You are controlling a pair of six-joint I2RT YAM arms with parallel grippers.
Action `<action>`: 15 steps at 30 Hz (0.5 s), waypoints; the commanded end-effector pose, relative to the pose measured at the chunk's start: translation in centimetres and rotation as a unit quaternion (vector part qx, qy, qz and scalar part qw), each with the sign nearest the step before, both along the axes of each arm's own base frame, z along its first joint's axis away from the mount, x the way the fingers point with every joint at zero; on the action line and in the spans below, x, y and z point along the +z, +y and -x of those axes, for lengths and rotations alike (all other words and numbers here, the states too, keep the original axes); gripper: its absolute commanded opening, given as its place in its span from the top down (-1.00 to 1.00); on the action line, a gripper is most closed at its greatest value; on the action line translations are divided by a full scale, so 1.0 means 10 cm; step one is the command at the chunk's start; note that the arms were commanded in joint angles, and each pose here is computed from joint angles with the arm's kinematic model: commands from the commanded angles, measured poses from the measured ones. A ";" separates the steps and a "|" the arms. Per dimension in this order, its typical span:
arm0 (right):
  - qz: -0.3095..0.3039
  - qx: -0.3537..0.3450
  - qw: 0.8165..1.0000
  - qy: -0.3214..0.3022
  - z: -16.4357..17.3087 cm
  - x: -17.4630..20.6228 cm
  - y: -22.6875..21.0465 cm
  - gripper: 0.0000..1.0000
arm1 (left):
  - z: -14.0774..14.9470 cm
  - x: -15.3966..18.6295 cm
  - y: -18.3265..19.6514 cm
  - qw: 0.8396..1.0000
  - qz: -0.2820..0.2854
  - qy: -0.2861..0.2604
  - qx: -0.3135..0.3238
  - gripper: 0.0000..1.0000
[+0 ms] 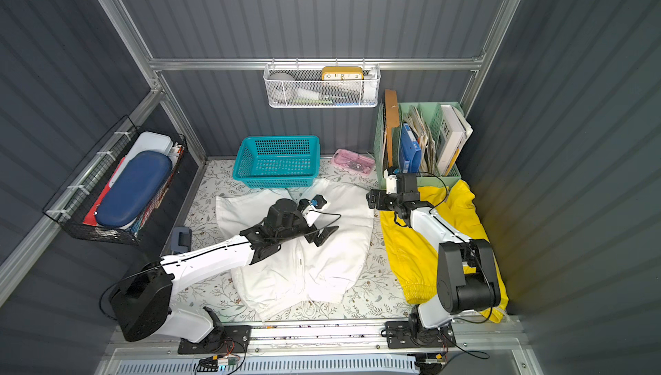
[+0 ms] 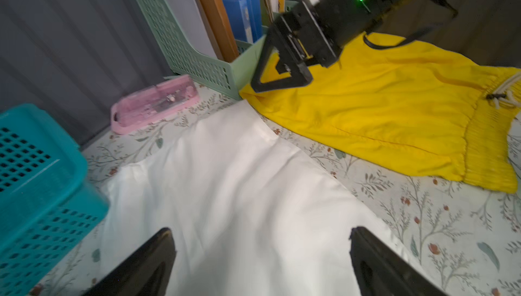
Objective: Roll up the shorts
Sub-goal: Fold the shorts at the center of the board.
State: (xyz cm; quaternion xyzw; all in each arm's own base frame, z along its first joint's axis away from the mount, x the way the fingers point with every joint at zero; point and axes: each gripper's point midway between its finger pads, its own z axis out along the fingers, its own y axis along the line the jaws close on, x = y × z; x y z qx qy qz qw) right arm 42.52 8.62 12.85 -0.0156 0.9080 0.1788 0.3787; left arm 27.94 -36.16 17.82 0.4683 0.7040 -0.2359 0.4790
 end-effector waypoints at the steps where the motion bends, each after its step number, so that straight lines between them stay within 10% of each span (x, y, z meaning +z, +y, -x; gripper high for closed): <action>1: 0.008 0.004 0.999 0.050 0.05 -0.18 0.06 -0.84 | 0.21 -0.26 -0.10 0.998 -0.031 0.041 -0.031 -1.00; 15: 0.035 -0.006 0.993 0.116 -0.19 -0.52 0.12 -0.78 | 0.80 -0.95 -0.71 0.979 -0.116 0.108 -0.125 -0.99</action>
